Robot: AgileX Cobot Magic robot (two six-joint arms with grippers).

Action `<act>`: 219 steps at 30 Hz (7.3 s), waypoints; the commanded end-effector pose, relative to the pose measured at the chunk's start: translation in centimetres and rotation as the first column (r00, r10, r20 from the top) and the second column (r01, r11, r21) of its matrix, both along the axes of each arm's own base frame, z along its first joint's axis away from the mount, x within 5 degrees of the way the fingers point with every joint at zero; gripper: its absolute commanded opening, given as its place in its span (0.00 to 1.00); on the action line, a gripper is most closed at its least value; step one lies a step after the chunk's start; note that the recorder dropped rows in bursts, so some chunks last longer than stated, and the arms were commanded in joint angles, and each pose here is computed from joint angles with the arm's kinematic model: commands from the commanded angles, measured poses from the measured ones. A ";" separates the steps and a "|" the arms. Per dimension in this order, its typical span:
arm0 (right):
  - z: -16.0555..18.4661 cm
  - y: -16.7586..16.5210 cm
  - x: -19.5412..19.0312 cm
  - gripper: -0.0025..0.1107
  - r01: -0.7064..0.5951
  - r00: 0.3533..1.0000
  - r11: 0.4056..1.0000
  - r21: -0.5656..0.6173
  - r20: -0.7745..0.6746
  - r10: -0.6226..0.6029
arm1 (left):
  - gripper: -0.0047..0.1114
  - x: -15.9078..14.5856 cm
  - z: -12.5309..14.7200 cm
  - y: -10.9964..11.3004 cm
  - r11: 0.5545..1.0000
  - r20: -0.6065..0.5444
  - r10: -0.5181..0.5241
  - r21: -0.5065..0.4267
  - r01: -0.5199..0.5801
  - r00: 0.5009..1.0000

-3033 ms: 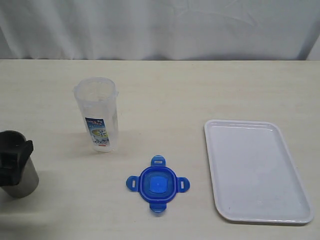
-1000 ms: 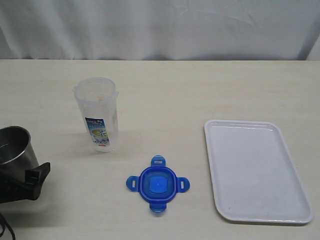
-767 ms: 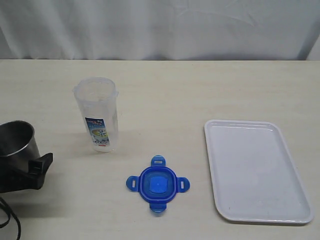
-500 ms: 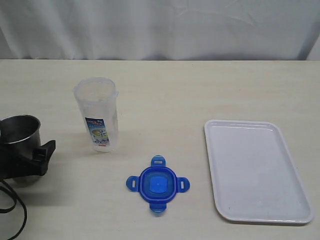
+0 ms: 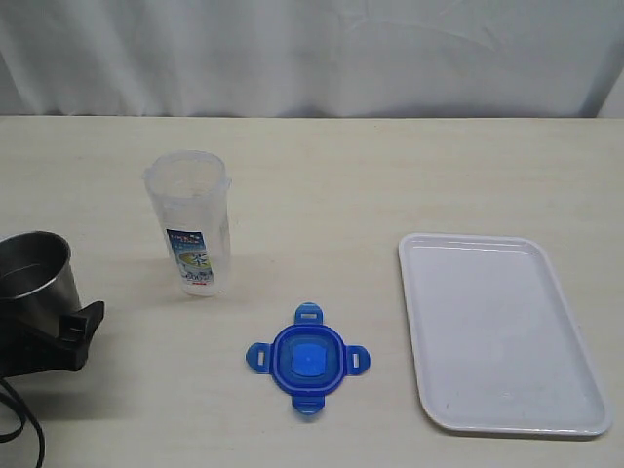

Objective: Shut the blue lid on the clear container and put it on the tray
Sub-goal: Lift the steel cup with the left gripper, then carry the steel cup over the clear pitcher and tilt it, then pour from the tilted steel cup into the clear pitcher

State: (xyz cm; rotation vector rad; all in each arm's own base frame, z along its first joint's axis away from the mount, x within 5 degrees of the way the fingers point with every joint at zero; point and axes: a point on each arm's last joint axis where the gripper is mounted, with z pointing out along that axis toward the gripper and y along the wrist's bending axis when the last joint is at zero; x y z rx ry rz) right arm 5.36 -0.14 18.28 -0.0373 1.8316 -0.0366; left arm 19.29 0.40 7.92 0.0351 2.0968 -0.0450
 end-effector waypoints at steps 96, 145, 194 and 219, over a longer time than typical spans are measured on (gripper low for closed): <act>-0.1 0.0 0.0 0.06 -0.001 1.000 1.000 -0.005 0.004 0.001 | 0.04 0.8 2.9 -1.2 0.990 0.161 -0.094 -0.094 0.110 0.982; -0.1 0.0 0.0 0.06 -0.001 1.000 1.000 -0.005 0.004 0.001 | 0.04 12.0 13.1 -2.7 0.878 0.161 -0.413 0.331 0.345 0.896; -0.1 0.0 0.0 0.06 -0.001 1.000 1.000 -0.005 0.004 0.001 | 0.04 12.4 12.7 -2.8 0.625 0.103 -0.599 0.679 0.384 0.794; -0.1 0.0 0.0 0.06 -0.001 1.000 1.000 -0.005 0.004 0.001 | 0.04 12.4 12.8 -2.9 0.586 0.089 -0.617 0.715 0.381 0.782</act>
